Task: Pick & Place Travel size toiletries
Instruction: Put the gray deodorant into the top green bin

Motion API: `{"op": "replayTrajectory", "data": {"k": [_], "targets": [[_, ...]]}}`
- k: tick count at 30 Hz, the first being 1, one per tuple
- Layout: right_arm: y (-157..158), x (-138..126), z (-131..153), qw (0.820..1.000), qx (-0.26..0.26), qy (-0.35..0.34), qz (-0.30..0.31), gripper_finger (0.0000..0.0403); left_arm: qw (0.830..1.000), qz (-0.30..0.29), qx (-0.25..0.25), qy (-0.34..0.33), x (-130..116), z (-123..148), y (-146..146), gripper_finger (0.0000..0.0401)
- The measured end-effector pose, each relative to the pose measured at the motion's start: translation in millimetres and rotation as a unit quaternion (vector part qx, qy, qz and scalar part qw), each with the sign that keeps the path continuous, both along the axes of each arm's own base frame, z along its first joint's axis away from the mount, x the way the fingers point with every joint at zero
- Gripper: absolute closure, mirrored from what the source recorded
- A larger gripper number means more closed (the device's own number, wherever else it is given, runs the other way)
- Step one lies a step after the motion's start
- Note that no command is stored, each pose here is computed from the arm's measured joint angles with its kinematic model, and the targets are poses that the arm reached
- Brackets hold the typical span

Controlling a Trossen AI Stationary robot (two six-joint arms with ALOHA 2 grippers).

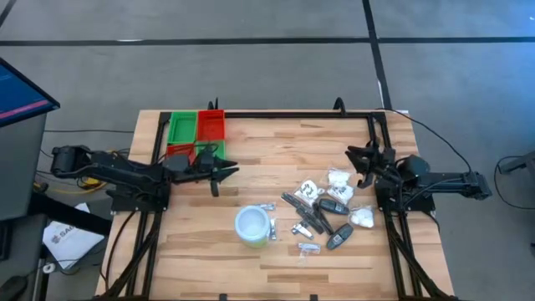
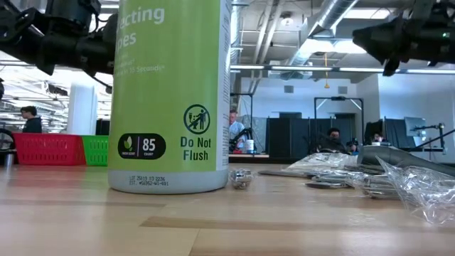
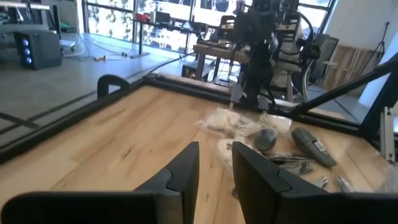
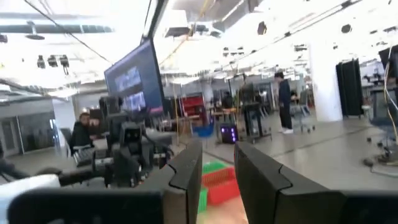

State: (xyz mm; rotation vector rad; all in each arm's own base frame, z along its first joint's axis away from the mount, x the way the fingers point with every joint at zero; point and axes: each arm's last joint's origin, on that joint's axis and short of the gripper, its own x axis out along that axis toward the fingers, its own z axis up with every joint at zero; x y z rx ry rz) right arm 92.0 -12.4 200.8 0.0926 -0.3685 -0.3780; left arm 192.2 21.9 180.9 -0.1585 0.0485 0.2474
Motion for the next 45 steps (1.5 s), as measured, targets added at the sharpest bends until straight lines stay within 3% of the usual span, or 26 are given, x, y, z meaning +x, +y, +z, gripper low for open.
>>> {"op": "replayTrajectory", "data": {"k": [4, 9, 14, 20, 27, 39, 45], "targets": [[-2, 0, 3, 1.000, 0.016, 0.001, -0.007, 0.0317, 1.000, -0.001, 0.023, 0.003, 10, 6, 2, 0.0311], [-1, 4, 13, 0.992, 0.062, 0.108, 0.016, 0.0321, 1.000, 0.013, 0.024, 0.012, 20, 8, 10, 0.0311], [5, 9, 30, 0.965, 0.093, 0.240, 0.053, 0.0322, 0.999, 0.023, 0.021, 0.024, 27, 5, 15, 0.0311], [17, 26, 28, 0.893, 0.175, 0.405, 0.087, 0.0320, 0.999, 0.020, 0.022, 0.016, 30, 9, 14, 0.0311], [48, 65, 15, 0.819, 0.188, 0.524, 0.143, 0.0296, 0.999, 0.021, 0.024, 0.010, 30, 10, 14, 0.0311], [78, 119, -4, 0.692, 0.168, 0.697, 0.078, 0.0174, 0.999, 0.022, 0.025, 0.004, 30, 11, 15, 0.0311], [79, 134, -25, 0.642, 0.158, 0.748, 0.045, 0.0154, 0.999, 0.021, 0.025, 0.003, 30, 11, 14, 0.0311]]}}
